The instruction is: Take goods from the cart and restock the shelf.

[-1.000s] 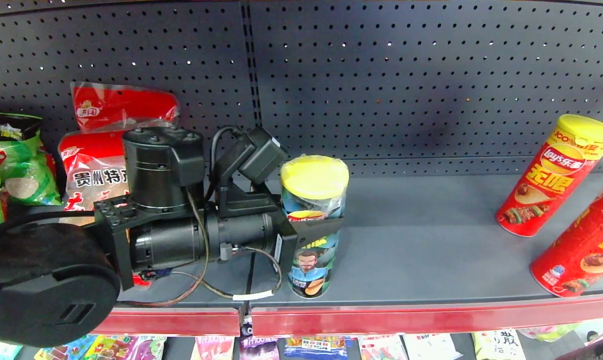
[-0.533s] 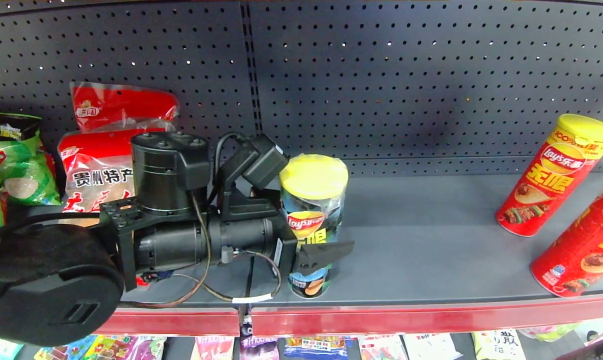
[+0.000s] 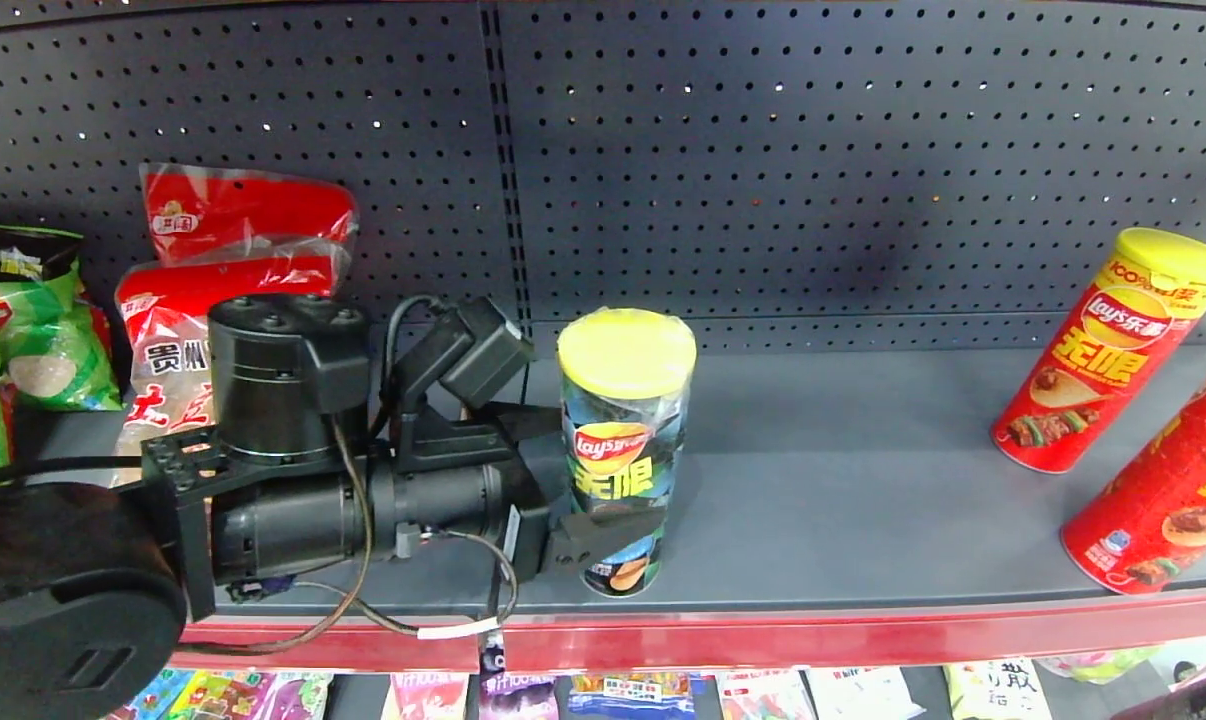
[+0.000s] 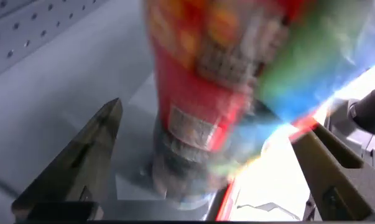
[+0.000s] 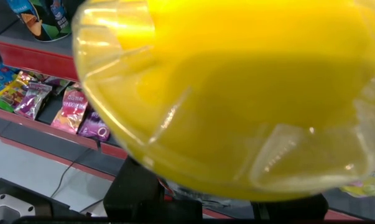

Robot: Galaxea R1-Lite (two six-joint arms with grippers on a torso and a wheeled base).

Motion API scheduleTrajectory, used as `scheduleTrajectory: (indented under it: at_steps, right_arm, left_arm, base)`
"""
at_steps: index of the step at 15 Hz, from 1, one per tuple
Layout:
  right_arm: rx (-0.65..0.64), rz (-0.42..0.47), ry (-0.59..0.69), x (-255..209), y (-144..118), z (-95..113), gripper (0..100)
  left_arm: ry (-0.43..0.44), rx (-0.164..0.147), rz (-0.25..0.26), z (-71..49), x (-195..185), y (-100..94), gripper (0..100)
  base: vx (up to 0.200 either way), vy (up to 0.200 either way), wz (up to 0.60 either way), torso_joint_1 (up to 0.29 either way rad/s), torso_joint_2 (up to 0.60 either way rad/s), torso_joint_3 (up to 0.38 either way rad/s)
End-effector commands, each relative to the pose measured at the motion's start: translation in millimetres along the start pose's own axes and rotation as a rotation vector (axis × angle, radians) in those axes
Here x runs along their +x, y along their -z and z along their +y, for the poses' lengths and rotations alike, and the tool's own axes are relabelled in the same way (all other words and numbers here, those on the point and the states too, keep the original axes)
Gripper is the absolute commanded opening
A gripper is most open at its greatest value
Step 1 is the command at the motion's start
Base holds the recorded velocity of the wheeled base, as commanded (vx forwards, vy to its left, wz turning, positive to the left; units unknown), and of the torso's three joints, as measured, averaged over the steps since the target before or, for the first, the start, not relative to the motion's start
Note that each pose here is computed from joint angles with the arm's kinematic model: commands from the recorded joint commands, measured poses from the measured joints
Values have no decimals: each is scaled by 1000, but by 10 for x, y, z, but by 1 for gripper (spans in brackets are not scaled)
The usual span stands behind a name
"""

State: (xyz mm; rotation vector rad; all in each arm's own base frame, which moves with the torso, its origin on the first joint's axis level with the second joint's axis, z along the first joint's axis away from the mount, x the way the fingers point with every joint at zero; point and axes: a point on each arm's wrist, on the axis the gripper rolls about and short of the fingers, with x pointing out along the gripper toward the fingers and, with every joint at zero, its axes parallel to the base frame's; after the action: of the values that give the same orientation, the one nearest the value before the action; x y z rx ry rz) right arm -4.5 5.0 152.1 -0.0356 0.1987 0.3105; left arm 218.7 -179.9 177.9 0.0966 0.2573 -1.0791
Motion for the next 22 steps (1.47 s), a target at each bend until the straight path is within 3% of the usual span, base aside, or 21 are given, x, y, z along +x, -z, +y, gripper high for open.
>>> scheduleTrajectory:
  at_steps: [1, 6, 10, 13, 22]
  right_arm:
    - [0, 2, -2, 4, -7, -1, 0]
    - [6, 65, -63, 160, -210, -38, 0]
    - [-20, 126, -211, 558, -754, -52, 0]
    - [-71, 111, -315, 1072, -1042, 40, 0]
    - [-97, 93, -407, 2366, -1476, 327, 0]
  left_arm:
    - [-20, 0, -14, -1, -149, -3, 100]
    - [-81, -37, 14, -82, -642, 252, 100]
    - [-85, -68, 54, -316, -1044, 493, 100]
    - [-44, -88, 90, -442, -1207, 655, 100]
    - [-72, -91, 70, -504, -1328, 708, 100]
  base:
    - [0, 0, 0, 0, 0, 0]
    - [0, 0, 0, 0, 0, 0]
    - [0, 0, 0, 0, 0, 0]
    - [0, 0, 0, 0, 0, 0]
    - [0, 0, 0, 0, 0, 0]
